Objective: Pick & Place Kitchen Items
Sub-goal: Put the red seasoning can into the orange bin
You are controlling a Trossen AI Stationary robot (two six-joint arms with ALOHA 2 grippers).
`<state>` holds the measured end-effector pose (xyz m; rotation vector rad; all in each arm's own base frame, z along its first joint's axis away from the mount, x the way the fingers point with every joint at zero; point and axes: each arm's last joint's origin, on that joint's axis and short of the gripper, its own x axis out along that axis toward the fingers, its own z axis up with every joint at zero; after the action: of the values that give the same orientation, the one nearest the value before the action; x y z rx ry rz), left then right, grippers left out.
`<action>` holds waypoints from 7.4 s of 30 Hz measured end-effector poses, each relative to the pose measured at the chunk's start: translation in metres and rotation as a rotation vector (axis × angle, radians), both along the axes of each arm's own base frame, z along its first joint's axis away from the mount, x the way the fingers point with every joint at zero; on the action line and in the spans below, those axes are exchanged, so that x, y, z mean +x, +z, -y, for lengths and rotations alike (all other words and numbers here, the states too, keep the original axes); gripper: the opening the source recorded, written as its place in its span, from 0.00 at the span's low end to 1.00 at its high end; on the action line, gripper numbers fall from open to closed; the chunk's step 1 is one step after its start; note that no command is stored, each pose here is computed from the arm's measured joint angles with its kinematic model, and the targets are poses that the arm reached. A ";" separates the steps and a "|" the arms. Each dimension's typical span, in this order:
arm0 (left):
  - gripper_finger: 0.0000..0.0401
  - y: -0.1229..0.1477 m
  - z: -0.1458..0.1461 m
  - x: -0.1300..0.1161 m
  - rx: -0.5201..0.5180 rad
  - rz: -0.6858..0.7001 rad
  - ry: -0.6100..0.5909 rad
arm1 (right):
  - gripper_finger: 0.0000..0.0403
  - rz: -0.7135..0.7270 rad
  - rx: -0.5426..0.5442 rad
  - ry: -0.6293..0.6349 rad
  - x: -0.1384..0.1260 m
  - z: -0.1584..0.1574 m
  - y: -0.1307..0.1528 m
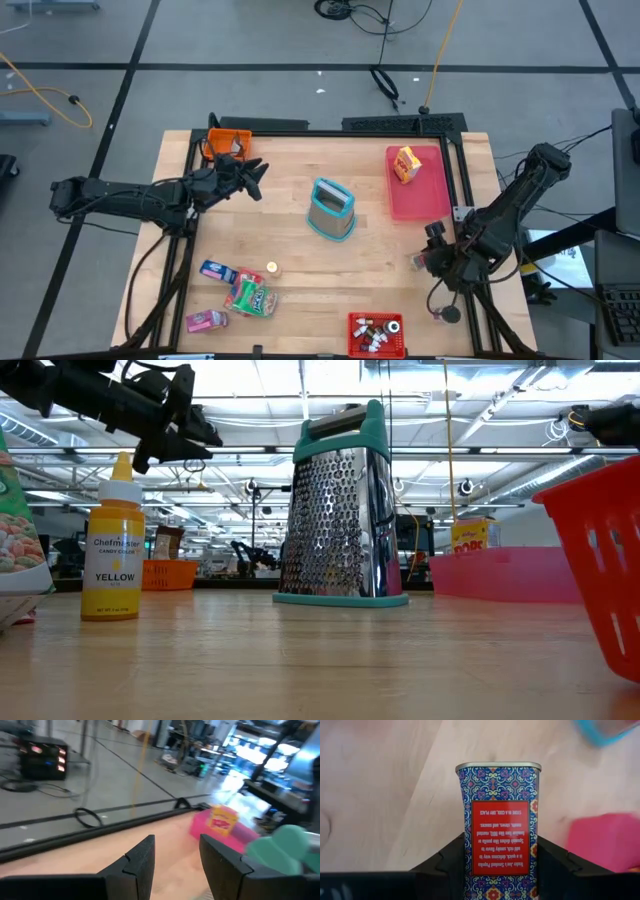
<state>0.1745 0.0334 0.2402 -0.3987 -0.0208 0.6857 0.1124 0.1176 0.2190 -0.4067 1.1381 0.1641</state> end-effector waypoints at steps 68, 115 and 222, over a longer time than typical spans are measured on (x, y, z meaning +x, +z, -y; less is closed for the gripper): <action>0.39 0.024 0.044 0.020 -0.336 0.426 -0.756 | 0.41 0.612 -1.262 0.440 0.221 0.006 0.080; 0.63 0.025 0.042 0.101 -0.509 0.249 -0.912 | 0.41 0.634 -1.332 0.665 0.223 -0.008 0.071; 0.39 0.053 0.013 -0.048 0.090 -0.172 0.496 | 0.50 0.786 -1.043 -0.264 0.214 0.034 0.092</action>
<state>0.1270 0.0209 0.2937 -0.2461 0.0136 1.2022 0.3263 0.0833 0.3111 -1.1106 0.3963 -0.8028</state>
